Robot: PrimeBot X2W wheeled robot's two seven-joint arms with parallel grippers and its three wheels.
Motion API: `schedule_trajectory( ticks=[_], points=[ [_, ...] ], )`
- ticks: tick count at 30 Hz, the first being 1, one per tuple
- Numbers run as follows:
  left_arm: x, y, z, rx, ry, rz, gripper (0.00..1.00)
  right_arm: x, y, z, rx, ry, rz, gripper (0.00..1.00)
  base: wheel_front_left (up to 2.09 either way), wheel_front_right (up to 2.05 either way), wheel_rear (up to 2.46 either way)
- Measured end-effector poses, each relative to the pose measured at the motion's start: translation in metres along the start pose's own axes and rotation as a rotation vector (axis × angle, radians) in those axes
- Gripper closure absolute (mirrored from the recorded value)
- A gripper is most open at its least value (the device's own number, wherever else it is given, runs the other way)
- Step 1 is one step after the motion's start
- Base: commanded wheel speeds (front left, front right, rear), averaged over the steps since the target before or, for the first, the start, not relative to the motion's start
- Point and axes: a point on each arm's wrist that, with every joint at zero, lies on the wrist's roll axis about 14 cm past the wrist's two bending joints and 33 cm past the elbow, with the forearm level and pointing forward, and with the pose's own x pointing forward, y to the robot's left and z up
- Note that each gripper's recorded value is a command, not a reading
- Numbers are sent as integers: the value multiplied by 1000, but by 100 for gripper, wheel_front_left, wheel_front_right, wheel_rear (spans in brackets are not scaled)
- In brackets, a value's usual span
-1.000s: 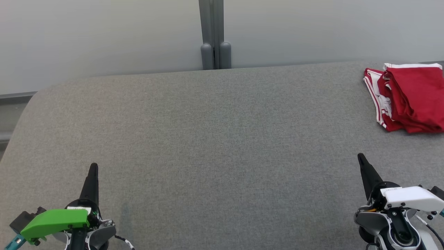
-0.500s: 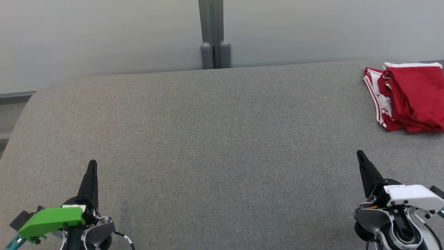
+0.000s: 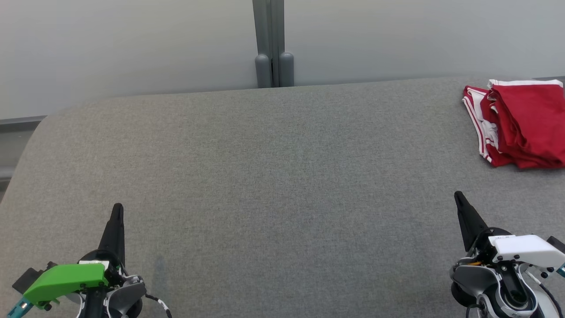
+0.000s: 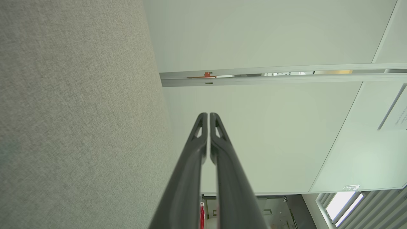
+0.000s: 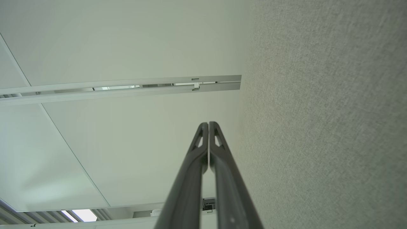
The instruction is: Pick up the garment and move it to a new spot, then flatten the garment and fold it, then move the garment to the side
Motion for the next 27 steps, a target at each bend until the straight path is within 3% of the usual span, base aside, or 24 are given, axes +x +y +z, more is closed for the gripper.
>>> schedule_trajectory(
  ticks=[27],
  points=[
    [0, 0, 0, 0, 0, 0, 100, 0, 0, 0, 1, -1, 0, 100, 0, 0, 0]
  ],
)
